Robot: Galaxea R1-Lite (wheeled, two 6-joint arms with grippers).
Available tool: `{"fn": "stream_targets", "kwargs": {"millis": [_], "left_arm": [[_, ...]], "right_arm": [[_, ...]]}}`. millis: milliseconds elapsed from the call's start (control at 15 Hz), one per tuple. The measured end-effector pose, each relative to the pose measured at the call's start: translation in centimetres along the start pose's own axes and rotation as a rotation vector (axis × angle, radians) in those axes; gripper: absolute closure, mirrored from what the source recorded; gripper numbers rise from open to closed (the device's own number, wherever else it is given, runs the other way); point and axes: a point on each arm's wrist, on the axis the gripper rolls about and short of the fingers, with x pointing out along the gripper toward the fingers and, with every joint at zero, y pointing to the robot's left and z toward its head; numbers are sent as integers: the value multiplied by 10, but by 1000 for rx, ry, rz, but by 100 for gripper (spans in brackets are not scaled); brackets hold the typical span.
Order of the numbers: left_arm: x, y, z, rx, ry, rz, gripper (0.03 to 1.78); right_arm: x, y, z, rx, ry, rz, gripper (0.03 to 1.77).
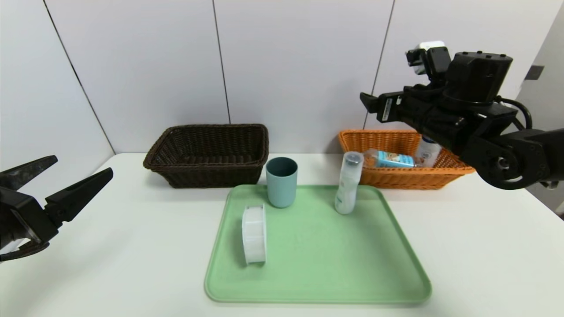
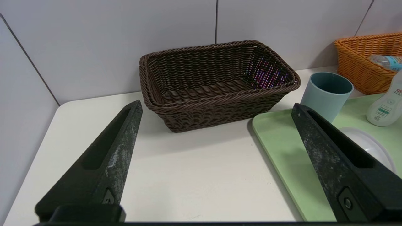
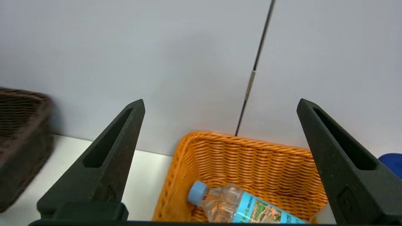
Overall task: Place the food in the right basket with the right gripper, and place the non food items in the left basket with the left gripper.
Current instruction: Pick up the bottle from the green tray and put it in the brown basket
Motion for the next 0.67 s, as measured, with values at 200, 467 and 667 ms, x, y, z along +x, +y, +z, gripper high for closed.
{"fn": "stream_targets", "kwargs": {"millis": [200,467,667], "left_arm": [[-2,0,0,1,-4,0,12],[-3,-1,0,4,-9,0,12],[-3,-1,1,4,-11,0,12]], "right_arm": [[-27,1,9,1,-7,20,12],[-72,-5,9,-4,12,36,11],[-107,-5,-4,-14,53,64,11]]}}
